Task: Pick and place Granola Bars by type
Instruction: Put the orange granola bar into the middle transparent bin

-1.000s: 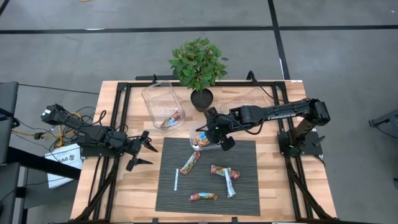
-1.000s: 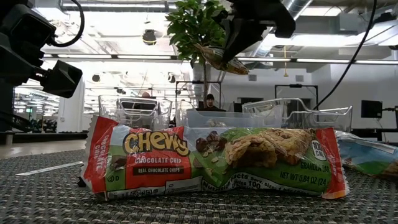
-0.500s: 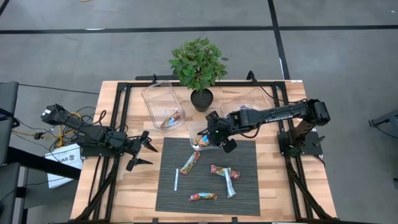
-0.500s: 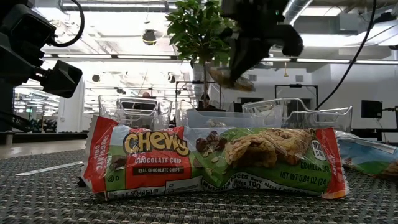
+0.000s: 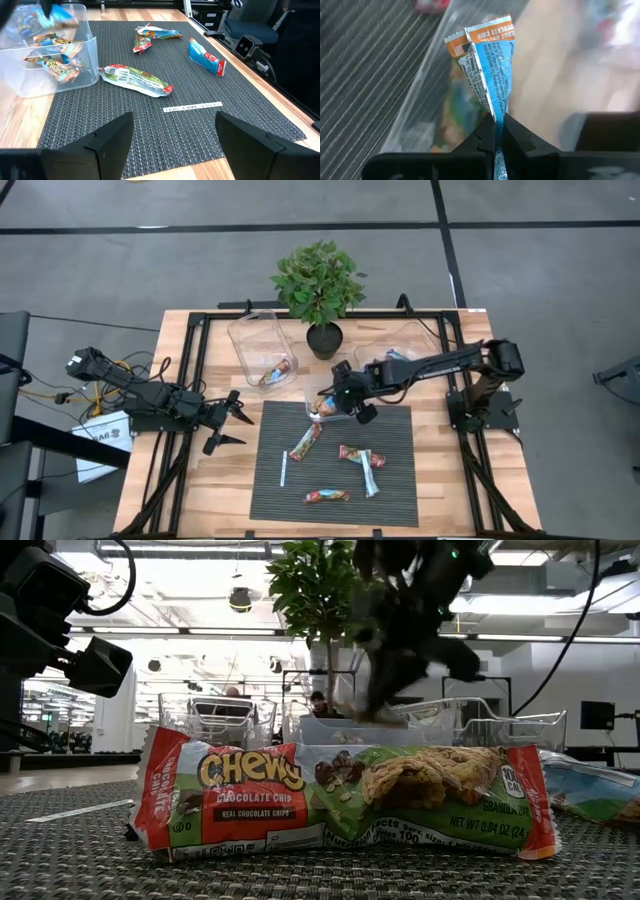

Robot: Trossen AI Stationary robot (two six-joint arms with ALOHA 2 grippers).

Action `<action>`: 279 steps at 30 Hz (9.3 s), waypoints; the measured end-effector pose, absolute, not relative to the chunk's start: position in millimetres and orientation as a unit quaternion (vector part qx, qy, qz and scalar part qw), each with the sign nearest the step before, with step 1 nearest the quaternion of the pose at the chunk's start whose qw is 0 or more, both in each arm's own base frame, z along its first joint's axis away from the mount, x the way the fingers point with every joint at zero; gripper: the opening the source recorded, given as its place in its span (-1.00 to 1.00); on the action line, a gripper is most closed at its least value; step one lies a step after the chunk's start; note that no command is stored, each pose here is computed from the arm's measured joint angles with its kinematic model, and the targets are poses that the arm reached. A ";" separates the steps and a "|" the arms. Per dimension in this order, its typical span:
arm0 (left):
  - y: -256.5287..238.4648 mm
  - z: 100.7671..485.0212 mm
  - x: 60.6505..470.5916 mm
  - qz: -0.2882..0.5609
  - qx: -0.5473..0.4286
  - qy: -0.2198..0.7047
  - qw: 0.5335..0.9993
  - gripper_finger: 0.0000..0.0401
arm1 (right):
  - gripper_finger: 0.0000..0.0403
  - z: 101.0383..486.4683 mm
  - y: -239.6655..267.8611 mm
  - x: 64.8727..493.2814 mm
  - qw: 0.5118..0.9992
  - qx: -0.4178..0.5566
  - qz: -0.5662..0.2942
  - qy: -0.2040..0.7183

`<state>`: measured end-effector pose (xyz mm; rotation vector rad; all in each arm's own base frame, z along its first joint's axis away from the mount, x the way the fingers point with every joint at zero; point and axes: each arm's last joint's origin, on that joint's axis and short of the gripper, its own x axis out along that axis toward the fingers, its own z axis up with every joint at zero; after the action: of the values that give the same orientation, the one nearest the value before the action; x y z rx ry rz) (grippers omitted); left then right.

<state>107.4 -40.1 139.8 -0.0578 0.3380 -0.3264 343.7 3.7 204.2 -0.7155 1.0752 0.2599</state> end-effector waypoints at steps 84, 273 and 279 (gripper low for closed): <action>-40.1 139.9 107.4 -0.162 -0.029 0.167 0.972 0.37 | -0.57 288.1 139.3 304.2 0.756 0.392 0.011 0.524; -40.0 139.8 107.4 -0.161 -0.029 0.167 0.972 0.37 | -0.92 319.6 53.7 300.5 0.895 -0.231 0.138 0.357; -40.1 139.8 107.4 -0.162 -0.029 0.167 0.972 0.37 | -0.92 320.7 52.8 298.5 0.892 -0.242 0.132 0.359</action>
<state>107.4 -40.1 139.8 -0.0577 0.3377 -0.3264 298.5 52.8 320.7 -0.5023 0.7455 0.2737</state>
